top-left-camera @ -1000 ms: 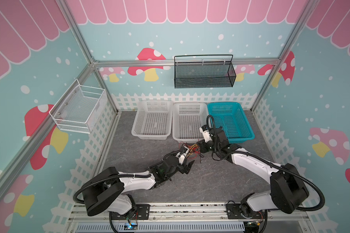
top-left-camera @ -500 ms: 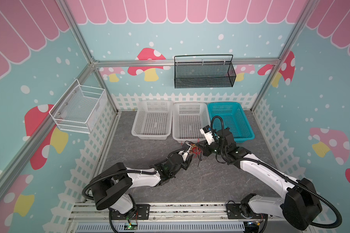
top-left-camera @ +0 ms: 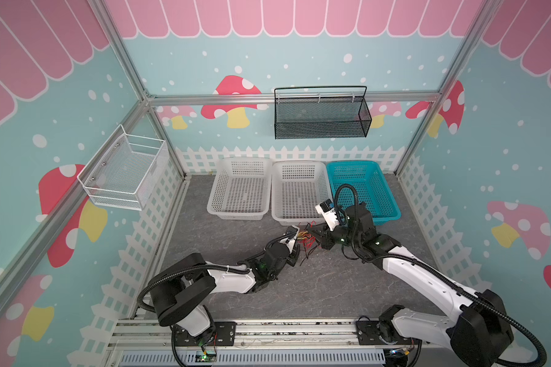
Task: Untangle and sort cables by color
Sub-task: Untie the cable.
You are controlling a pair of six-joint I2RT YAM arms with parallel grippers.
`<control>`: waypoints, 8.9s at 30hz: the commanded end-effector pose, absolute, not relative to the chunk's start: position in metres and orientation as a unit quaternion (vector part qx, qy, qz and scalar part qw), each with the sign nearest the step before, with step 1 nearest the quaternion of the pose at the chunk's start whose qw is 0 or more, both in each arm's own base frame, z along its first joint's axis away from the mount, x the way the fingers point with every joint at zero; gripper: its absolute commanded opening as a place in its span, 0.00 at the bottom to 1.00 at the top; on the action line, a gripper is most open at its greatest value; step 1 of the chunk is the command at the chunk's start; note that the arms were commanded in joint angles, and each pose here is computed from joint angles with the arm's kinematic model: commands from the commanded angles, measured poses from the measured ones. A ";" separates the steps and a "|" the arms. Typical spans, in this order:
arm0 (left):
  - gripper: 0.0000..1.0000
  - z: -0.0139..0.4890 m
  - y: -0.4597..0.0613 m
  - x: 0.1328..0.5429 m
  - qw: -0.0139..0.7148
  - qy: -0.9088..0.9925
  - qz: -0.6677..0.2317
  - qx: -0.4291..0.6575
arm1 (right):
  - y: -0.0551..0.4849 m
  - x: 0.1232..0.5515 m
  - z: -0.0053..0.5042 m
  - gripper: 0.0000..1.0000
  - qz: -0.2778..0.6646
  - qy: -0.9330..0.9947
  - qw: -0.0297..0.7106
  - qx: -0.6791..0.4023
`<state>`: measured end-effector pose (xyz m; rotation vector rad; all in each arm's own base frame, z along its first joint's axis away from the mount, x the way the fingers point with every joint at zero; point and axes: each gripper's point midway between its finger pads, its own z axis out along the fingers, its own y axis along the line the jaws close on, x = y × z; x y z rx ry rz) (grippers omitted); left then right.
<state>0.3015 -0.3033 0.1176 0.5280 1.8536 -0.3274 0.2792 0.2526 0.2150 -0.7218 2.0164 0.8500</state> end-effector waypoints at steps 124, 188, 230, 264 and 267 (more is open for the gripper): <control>0.00 0.212 -0.214 0.303 0.591 0.780 -0.124 0.167 | 0.290 0.301 0.227 0.51 0.336 0.755 0.419 -0.376; 0.24 0.174 -0.296 0.290 0.613 0.729 -0.252 0.171 | 0.311 0.317 0.289 0.00 0.384 0.747 0.483 -0.247; 0.00 0.084 -0.213 0.272 0.525 0.835 -0.106 0.126 | 0.118 0.367 0.318 0.00 0.075 0.816 0.571 -0.038; 0.00 0.080 -0.227 0.277 0.502 0.845 -0.123 0.138 | 0.102 0.423 0.304 0.00 0.065 0.844 0.530 -0.045; 0.00 0.078 -0.224 0.277 0.501 0.846 -0.123 0.134 | 0.087 0.431 0.301 0.00 0.056 0.848 0.526 -0.032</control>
